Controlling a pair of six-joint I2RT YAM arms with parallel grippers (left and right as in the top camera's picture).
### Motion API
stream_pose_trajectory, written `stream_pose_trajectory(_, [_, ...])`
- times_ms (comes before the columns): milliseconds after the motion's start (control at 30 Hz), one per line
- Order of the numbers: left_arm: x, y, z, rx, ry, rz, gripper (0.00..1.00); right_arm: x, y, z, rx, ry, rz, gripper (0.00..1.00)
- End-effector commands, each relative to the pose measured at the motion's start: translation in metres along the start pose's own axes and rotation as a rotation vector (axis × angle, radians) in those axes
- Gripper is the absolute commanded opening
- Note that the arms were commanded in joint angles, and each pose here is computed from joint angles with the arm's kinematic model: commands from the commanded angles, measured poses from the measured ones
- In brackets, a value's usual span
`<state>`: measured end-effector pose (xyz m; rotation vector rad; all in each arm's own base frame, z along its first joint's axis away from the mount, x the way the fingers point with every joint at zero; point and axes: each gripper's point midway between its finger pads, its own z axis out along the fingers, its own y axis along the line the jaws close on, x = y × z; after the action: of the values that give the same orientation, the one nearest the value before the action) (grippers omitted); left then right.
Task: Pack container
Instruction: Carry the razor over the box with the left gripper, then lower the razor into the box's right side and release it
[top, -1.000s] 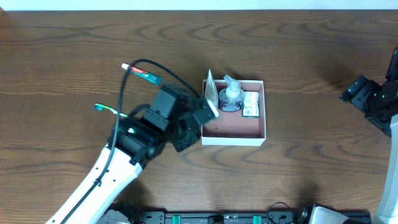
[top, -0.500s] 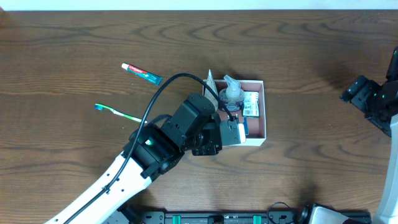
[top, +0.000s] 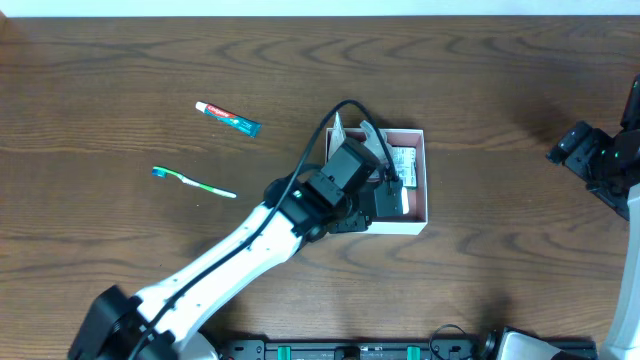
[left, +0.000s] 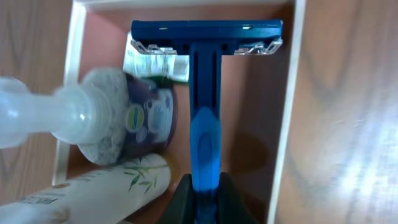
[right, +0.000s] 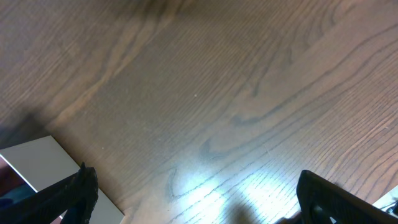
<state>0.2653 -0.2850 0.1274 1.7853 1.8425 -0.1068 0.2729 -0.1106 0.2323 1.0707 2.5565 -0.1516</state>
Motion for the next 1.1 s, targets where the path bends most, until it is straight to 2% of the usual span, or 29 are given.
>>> stream_pose_trajectory(0, [0.011,0.01,0.011,-0.049,0.074,0.022,0.06,-0.004,-0.001,-0.003,0.001,-0.012,0.018,0.99])
stream_pose_trajectory(500, [0.015,0.01,0.036,-0.027,0.093,0.154,0.06,-0.004,-0.001,-0.003,0.001,-0.012,0.018,0.99])
stream_pose_trajectory(1067, [-0.002,0.025,0.037,-0.096,0.029,0.16,0.06,-0.004,-0.001,-0.003,0.001,-0.012,0.018,0.99])
